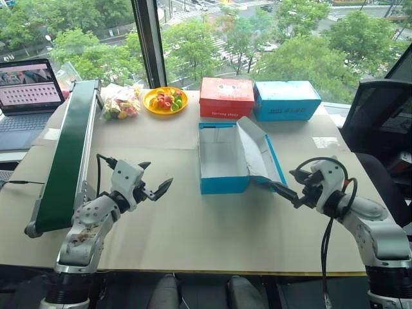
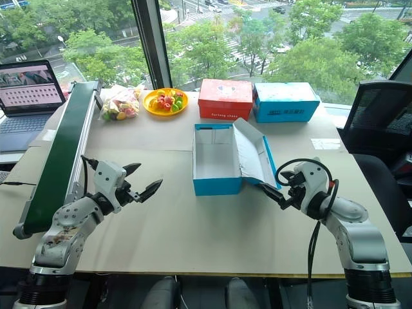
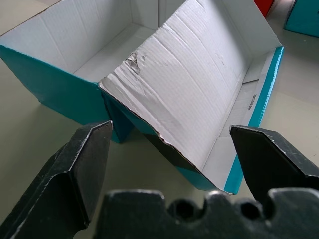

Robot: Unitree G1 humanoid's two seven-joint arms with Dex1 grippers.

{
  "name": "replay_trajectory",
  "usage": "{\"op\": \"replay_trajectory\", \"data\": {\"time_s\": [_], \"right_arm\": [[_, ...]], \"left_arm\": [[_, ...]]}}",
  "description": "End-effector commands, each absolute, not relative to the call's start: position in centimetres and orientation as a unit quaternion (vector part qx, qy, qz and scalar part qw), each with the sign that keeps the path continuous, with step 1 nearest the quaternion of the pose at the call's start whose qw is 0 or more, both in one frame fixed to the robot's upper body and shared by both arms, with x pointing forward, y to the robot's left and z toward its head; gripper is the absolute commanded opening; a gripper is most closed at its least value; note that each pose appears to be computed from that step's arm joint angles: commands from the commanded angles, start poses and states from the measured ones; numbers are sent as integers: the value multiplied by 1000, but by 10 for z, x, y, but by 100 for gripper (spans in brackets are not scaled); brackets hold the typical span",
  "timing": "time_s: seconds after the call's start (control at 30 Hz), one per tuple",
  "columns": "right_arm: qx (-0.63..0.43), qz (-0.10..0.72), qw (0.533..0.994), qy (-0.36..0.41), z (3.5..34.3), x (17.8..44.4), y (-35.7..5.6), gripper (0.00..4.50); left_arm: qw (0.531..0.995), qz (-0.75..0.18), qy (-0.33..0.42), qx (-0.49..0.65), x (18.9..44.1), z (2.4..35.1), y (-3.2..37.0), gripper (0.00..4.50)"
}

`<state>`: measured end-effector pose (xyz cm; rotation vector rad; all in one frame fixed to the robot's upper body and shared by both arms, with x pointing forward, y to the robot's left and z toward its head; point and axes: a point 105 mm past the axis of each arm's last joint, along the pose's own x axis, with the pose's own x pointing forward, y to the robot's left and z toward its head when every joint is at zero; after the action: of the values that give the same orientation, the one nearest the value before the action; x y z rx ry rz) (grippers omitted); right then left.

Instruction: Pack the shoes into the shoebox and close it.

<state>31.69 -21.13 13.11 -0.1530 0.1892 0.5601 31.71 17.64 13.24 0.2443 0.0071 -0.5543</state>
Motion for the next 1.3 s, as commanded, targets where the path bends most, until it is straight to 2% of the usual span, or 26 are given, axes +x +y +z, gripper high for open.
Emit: {"op": "replay_trajectory", "data": {"time_s": [0.03,0.13,0.3,0.43,0.53,0.6,0.77,0.83,0.93,1.13,1.3], "right_arm": [[-97,309,944,66,161,318,-202,448],[-131,365,921,24,209,325,-178,448],[-124,401,906,-52,253,348,-134,448],[-98,442,888,-77,261,354,-94,448],[-92,480,869,-78,252,354,-61,448],[-92,455,879,-111,256,364,-48,448],[-81,456,877,-126,253,369,-29,448],[-79,455,876,-141,255,369,-18,448],[-68,494,857,-129,252,360,-3,448],[-55,514,850,-101,241,357,5,448],[-38,519,849,-90,235,351,11,448]], "left_arm": [[964,-253,-45,74,324,162,182,450],[981,-164,-101,26,339,197,222,450],[995,11,-93,44,352,211,295,450],[990,92,-97,42,348,221,331,450],[984,147,-78,59,344,219,353,450],[977,187,-59,89,340,216,367,450],[972,217,-39,76,337,210,378,450],[976,196,-40,82,338,208,374,450],[978,183,-47,85,342,207,368,450],[985,144,-52,74,359,204,350,450],[983,168,-40,57,362,191,363,450]]}}
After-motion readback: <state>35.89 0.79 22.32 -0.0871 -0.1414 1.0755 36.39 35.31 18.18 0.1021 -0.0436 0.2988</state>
